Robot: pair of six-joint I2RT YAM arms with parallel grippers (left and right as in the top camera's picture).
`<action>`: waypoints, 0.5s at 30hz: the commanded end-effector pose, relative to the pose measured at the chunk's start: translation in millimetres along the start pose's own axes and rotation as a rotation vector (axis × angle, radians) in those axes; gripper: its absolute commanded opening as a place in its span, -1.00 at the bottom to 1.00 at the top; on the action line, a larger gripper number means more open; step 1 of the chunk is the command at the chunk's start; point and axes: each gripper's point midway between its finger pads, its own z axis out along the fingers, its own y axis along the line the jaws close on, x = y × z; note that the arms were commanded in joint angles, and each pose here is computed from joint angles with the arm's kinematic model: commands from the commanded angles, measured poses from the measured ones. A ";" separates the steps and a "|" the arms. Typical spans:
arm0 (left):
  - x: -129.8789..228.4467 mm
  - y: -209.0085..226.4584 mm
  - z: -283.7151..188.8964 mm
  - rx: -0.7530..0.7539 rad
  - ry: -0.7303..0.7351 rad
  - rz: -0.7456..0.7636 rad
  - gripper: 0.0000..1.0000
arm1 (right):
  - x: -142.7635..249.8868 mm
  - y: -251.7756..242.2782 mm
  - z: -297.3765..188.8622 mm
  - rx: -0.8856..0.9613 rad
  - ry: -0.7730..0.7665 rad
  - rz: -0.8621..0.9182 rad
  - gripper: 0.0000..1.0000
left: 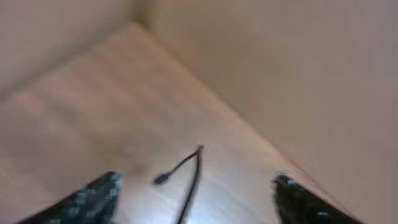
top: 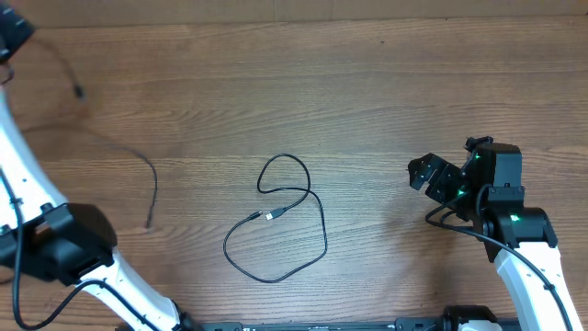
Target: Untangle cables
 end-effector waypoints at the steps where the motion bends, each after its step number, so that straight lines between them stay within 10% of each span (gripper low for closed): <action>1: 26.8 -43.2 15.7 0.101 0.071 0.085 0.68 | -4.8 1.3 -1.1 -0.009 -0.019 -0.004 1.00; 8: 26.7 48.3 21.0 -0.291 0.076 0.110 0.10 | -3.0 0.2 -1.0 -0.004 -0.012 -0.003 1.00; 15: 40.5 74.7 12.9 -0.104 0.219 -0.047 0.11 | -11.7 5.2 -1.4 -0.024 -0.047 -0.010 1.00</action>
